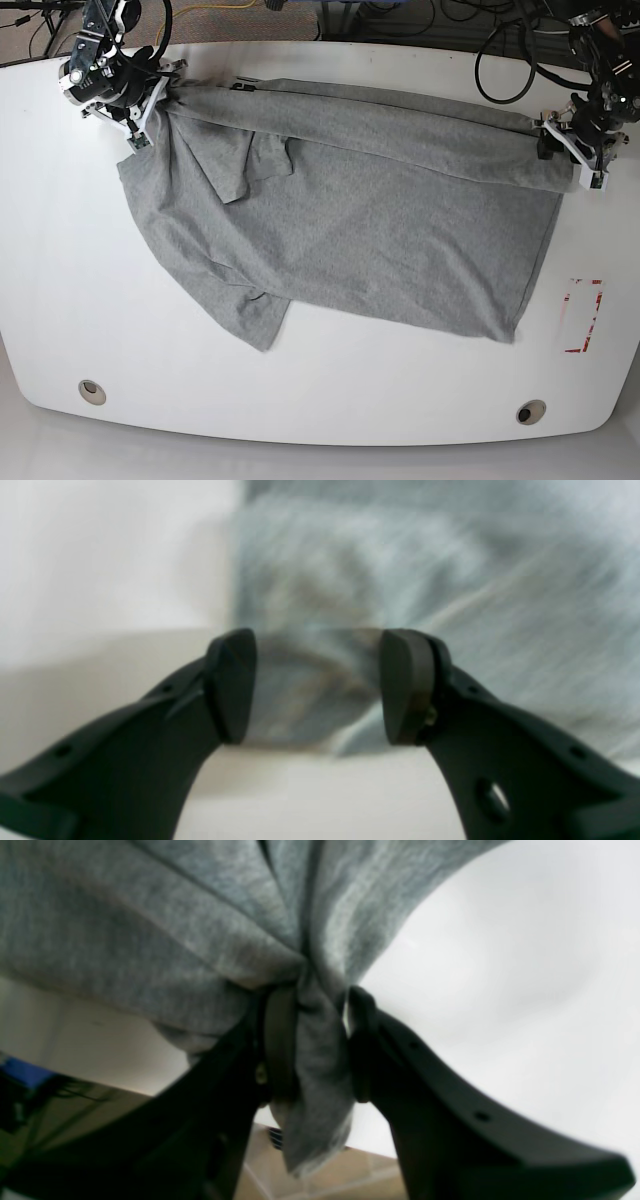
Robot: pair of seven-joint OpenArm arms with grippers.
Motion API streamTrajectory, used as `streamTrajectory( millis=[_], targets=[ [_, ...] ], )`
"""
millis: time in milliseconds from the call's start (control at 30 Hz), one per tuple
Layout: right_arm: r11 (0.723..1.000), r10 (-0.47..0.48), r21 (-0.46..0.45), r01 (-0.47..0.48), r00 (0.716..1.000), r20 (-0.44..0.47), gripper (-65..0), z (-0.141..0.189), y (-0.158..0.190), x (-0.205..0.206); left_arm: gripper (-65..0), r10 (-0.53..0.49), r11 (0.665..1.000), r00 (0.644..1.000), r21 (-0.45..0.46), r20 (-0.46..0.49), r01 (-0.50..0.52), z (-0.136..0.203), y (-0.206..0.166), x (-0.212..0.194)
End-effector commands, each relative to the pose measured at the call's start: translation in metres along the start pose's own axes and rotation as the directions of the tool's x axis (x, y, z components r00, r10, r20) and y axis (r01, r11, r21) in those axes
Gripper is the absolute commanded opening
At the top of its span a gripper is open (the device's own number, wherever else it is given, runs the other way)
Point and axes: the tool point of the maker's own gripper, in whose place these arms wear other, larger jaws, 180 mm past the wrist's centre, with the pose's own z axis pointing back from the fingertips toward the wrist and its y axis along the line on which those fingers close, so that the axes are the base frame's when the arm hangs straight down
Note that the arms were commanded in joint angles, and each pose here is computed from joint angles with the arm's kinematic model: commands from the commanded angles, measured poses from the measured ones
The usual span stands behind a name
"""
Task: Fold the T-shirt properly
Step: 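Open the left gripper and move it along the shirt edge, then move the right gripper down the shirt side and grasp the hem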
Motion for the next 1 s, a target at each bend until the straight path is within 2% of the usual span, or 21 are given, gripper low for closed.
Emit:
streamTrajectory(
  millis=[0, 333, 567, 700, 867, 967],
  targets=[
    [0.996, 0.04, -0.072, -0.044, 0.998, -0.052, -49.1, 0.009, -0.024, -0.008, -28.5, -0.033, 0.999, 0.999, 0.011, 0.033, 0.033, 0.01, 0.001, 0.012],
    [0.981, 0.127, -0.137, -0.136, 0.989, -0.072, -49.0, 0.022, -0.055, 0.003, -28.5, -0.058, 0.998, 0.998, 0.015, 0.001, 0.058, 0.018, -0.002, -0.003],
    [0.97, 0.185, -0.15, -0.191, 0.981, -0.051, -48.0, 0.03, -0.052, 0.016, -28.5, -0.057, 0.998, 0.998, 0.014, 0.003, 0.057, 0.019, -0.002, -0.003],
    [0.96, 0.231, -0.159, -0.229, 0.973, -0.005, -39.3, 0.038, -0.041, 0.032, -28.5, -0.078, 0.997, 0.997, 0.022, 0.028, 0.078, 0.023, -0.004, 0.007],
    [0.965, 0.222, -0.153, -0.213, 0.974, 0.05, -26.8, 0.04, -0.027, 0.045, -28.5, -0.117, 0.993, 0.991, 0.039, 0.073, 0.114, 0.033, -0.007, 0.024],
    [0.969, 0.209, -0.155, -0.194, 0.974, 0.091, -23.3, 0.041, -0.025, 0.059, -28.5, -0.137, 0.99, 0.987, 0.05, 0.08, 0.134, 0.038, -0.009, 0.031]
  ],
)
